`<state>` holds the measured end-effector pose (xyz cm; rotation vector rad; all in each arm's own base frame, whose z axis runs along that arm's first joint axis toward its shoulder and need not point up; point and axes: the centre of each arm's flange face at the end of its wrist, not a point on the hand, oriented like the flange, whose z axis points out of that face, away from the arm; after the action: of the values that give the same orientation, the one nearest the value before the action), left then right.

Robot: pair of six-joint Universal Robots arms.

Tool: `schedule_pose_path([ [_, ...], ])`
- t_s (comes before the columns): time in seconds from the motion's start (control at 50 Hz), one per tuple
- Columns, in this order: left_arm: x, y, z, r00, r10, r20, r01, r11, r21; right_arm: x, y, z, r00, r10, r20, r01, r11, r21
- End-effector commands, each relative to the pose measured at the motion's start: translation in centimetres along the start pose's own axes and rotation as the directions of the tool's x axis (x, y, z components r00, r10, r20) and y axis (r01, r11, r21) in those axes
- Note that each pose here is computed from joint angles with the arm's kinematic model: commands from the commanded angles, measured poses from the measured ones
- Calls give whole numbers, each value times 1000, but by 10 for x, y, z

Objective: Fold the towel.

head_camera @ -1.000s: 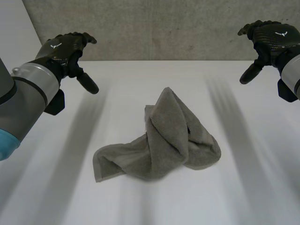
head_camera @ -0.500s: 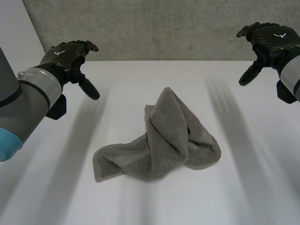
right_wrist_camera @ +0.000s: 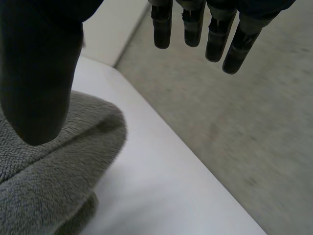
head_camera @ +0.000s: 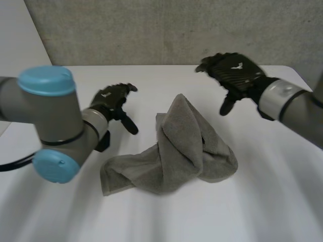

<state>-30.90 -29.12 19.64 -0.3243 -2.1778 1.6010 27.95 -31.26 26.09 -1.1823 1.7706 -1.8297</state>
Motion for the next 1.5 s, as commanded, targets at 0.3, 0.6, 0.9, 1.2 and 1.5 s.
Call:
schedule_pose_path([
  [0.3, 32, 89, 34, 968, -232, -96, 209, 957, -203, -48, 64, 75, 986, -24, 165, 27, 1000, -13],
  [0.6, 32, 68, 25, 957, -275, -92, 256, 951, -172, -41, 29, 7, 991, -16, 136, 23, 998, -57],
  [0.9, 36, 40, -13, 960, -258, -111, 237, 956, -173, -33, 24, -38, 980, 46, 192, -34, 997, -68],
  [1.2, 10, 37, -64, 997, 6, -78, -23, 976, -218, -41, 46, -81, 934, -25, 358, 135, 948, -287],
  [1.5, 3, 44, -104, 992, 101, -73, -116, 960, -254, -20, 4, -61, 980, -98, 175, 104, 994, -26],
])
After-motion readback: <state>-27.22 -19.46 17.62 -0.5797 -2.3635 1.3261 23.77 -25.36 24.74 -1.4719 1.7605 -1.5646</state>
